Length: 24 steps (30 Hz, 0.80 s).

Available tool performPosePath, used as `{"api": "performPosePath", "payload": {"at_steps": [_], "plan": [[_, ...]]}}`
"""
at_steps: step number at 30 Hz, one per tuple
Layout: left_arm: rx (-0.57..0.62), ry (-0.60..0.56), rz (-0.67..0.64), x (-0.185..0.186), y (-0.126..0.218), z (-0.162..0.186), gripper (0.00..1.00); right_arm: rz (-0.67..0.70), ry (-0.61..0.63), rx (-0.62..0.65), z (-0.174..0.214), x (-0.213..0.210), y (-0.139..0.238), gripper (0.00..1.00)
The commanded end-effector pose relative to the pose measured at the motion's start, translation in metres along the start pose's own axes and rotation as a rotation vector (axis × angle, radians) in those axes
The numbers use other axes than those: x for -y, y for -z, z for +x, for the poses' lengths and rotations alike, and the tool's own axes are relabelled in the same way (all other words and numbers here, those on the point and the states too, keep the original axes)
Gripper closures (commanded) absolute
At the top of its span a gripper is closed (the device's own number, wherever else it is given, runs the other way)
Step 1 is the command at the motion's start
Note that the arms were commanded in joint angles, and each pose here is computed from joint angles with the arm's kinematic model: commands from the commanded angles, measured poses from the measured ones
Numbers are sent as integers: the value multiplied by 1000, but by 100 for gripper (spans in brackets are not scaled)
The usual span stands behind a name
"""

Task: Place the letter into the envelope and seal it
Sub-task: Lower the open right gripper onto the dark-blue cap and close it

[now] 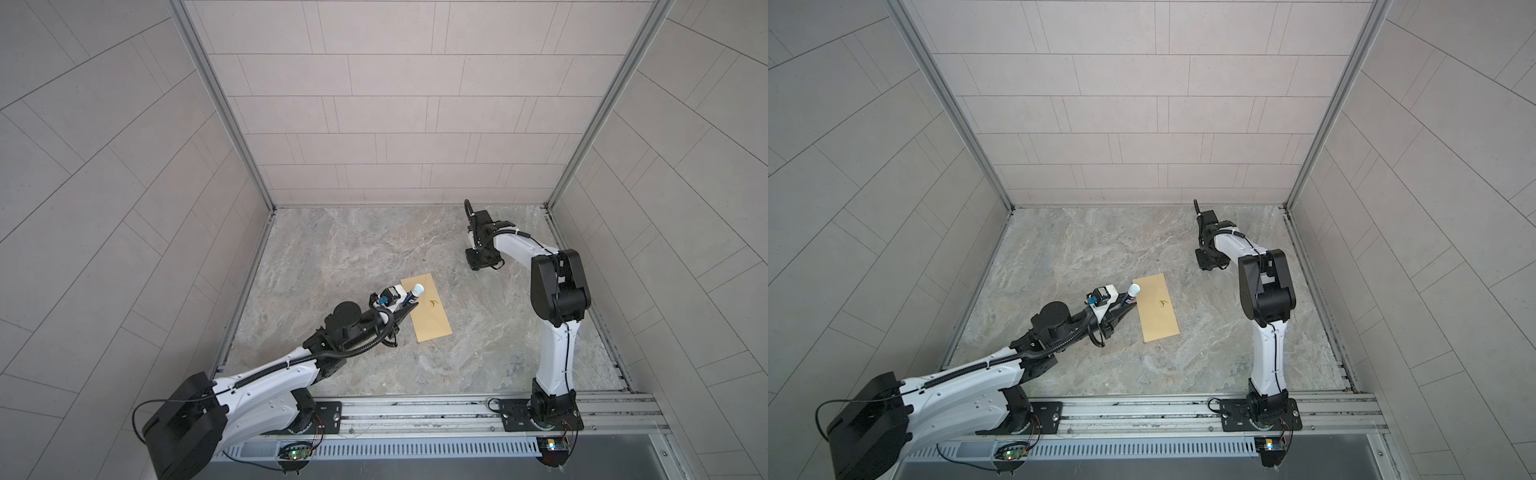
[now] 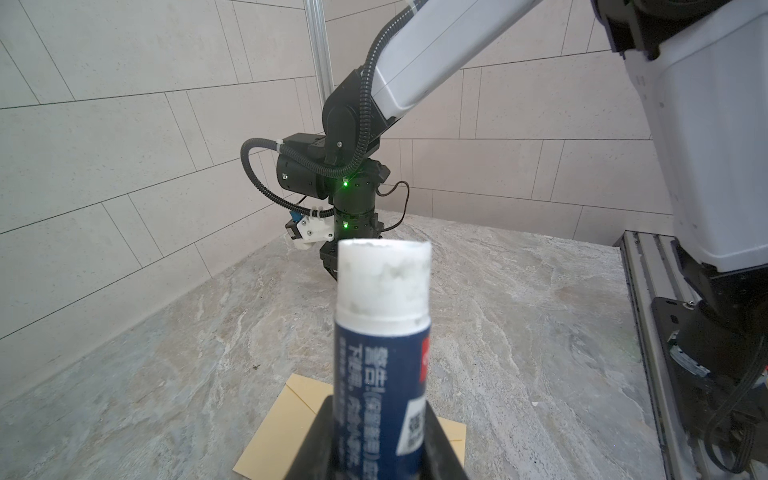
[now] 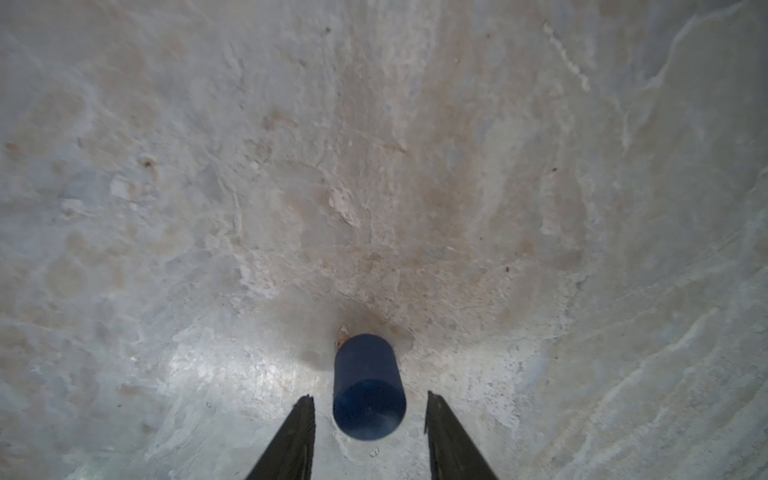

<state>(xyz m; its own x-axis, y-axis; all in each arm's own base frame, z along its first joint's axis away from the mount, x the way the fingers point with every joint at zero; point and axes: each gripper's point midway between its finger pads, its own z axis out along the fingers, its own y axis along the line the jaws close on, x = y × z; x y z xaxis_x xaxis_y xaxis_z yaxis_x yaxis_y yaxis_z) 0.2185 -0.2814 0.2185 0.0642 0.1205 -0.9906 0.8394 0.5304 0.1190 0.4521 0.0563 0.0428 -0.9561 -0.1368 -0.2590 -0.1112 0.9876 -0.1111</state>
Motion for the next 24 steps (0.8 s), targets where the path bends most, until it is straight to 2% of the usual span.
{"api": "performPosePath", "payload": {"at_steps": [1, 24], "plan": [[68, -13, 13, 0, -3, -24, 100, 7, 4, -3, -4, 2, 1, 59], [68, -11, 25, 2, -4, -24, 100, 6, 15, -29, -4, 1, -9, 76]]}}
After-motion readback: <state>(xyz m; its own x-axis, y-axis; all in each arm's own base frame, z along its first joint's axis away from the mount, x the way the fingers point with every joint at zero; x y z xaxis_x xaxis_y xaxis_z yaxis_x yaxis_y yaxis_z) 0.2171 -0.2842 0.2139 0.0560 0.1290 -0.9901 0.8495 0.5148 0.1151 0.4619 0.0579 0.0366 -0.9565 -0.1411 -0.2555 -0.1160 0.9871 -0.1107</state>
